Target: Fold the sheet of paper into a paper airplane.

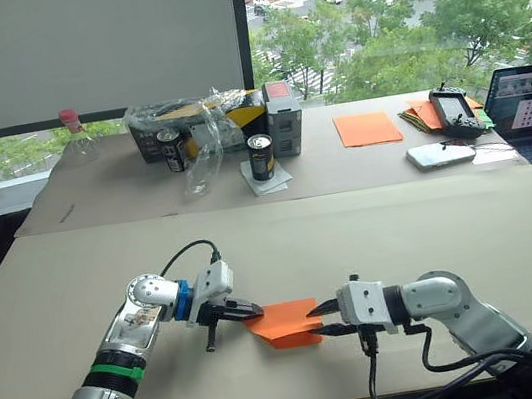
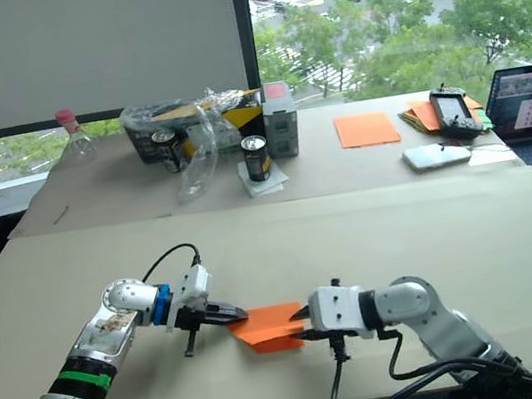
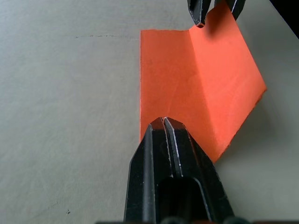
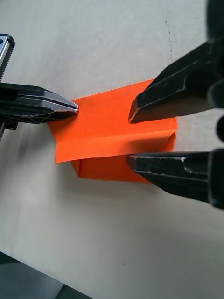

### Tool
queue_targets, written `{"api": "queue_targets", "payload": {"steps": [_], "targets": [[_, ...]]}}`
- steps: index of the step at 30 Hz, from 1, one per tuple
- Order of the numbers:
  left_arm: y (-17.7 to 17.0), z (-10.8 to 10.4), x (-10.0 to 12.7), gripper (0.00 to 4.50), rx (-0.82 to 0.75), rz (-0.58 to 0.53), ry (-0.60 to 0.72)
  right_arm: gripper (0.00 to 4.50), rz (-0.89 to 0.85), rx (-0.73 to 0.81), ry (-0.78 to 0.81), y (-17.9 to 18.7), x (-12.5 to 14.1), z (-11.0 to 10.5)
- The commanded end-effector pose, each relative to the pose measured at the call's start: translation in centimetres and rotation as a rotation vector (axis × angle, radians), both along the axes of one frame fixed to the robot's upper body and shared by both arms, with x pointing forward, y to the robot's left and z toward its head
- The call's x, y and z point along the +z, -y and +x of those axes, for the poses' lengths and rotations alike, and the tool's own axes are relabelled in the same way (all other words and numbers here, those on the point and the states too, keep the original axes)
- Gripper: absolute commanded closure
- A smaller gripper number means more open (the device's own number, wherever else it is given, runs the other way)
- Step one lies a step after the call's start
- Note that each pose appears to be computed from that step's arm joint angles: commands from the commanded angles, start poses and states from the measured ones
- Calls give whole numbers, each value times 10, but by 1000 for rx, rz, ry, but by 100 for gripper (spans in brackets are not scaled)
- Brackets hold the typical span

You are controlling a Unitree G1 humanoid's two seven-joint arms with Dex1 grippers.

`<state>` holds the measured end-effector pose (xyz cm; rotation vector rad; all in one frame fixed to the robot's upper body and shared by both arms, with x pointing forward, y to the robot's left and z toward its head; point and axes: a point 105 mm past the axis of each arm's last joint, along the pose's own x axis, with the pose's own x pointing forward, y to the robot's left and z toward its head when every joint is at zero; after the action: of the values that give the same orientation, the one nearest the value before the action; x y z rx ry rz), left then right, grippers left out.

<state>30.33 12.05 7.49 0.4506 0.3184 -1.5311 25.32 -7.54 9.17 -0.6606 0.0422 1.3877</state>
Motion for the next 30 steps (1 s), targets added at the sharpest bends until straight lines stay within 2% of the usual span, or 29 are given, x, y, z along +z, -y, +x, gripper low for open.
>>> {"api": "queue_targets", "payload": {"steps": [1, 6, 11, 16, 18, 30], "targets": [[-3, -4, -18, 450, 9, 65, -47, 447, 60, 8, -13, -3, 18, 3], [-1, -5, -18, 450, 12, 60, -44, 447, 80, -5, -172, -3, 16, 11], [-2, -5, -20, 450, 30, 53, -43, 447, 58, -34, -261, -1, 15, 20], [-2, -6, -21, 450, 55, 42, -42, 447, 35, -110, -364, 5, 9, 37], [-1, -5, -20, 450, 96, -1, -77, 447, 46, -128, -396, 4, 10, 42], [-6, -8, -21, 450, 117, 12, -46, 447, -29, -136, -433, 3, -5, 55]]}}
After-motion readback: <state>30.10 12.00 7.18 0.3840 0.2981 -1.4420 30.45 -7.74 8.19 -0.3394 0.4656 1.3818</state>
